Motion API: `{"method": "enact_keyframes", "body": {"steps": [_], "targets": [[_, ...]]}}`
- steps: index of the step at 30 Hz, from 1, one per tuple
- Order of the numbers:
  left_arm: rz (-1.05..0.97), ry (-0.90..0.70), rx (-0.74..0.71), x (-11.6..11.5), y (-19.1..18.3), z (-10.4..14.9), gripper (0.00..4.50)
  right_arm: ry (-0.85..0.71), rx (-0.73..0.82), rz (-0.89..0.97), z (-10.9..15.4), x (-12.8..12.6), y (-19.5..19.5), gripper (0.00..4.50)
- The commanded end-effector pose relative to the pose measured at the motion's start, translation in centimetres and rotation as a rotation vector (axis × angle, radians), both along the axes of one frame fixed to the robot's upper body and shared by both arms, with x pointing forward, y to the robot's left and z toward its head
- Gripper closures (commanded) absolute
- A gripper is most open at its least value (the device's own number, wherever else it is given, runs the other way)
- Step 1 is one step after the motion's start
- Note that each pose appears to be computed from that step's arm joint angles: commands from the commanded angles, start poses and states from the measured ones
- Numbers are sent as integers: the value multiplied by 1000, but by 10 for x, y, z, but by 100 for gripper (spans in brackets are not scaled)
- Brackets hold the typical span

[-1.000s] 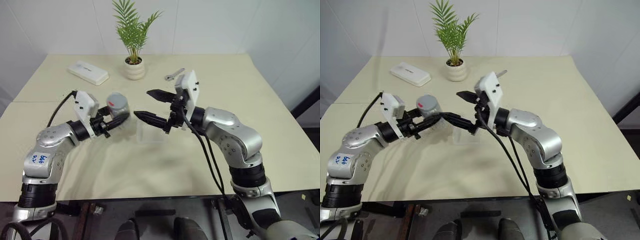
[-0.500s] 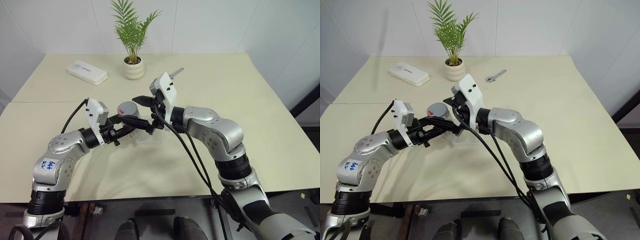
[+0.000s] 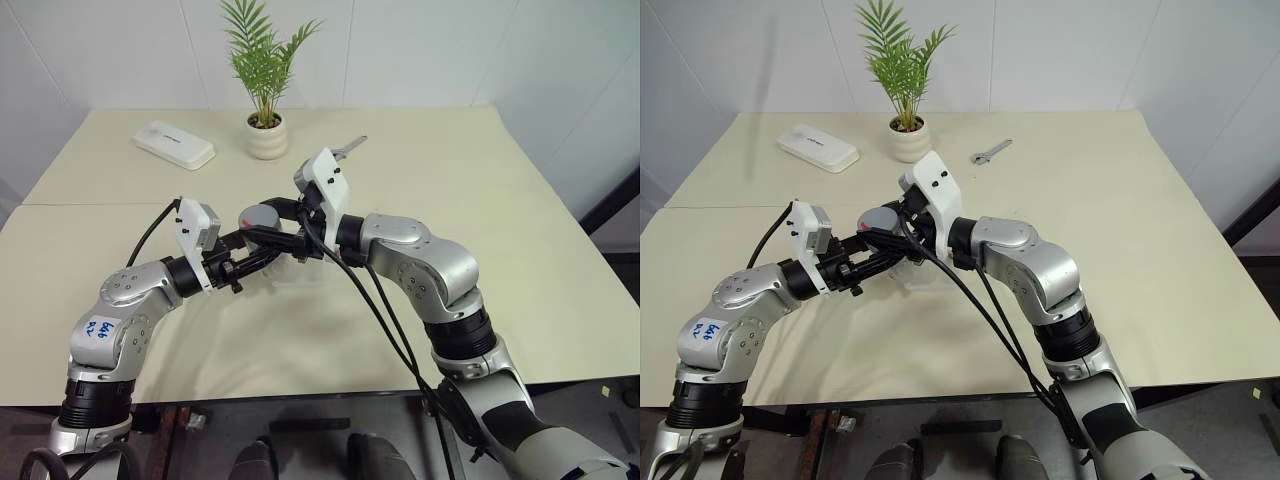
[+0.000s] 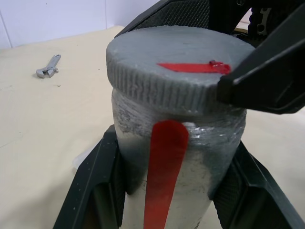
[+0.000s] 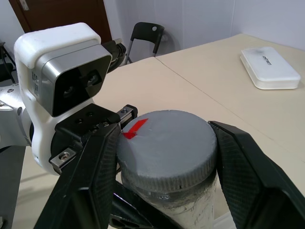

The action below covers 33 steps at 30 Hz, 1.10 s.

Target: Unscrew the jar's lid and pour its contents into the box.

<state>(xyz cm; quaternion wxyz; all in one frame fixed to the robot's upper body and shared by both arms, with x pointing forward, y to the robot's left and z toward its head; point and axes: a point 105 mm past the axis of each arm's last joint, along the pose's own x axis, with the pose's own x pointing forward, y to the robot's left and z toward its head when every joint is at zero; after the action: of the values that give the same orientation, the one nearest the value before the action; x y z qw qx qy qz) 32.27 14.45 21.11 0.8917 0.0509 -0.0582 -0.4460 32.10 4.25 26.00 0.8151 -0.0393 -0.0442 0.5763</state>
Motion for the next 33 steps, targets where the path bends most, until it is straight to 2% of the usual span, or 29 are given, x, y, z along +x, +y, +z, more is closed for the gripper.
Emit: {"method": "enact_keyframes", "body": {"steps": [1,5,8,12,17,22,23,24,28,33], "targets": [[-54,-58,19,-7,-2,14,258,-60,17,72,13,-12,5,194],[-176,-97,47,-18,-3,26,258,-83,-29,228,14,-23,-7,194],[-310,-143,52,-28,-2,39,258,-94,-139,389,12,-31,-25,194],[-438,-122,86,-36,-6,41,258,-100,-204,528,28,-34,-39,194],[-466,-125,89,-36,-12,38,258,-116,-211,566,36,-32,-41,194],[-438,-139,67,-34,-12,39,258,-110,-182,533,38,-28,-38,194],[-429,-141,63,-34,-11,39,258,-93,-163,470,39,-20,-37,194],[-423,-142,60,-34,-11,39,258,-80,-150,424,40,-14,-36,123],[-395,-101,82,-36,-4,33,258,-106,-78,407,52,-18,-38,3],[-350,-106,79,-32,3,35,258,-142,-87,396,49,-29,-31,3]]}}
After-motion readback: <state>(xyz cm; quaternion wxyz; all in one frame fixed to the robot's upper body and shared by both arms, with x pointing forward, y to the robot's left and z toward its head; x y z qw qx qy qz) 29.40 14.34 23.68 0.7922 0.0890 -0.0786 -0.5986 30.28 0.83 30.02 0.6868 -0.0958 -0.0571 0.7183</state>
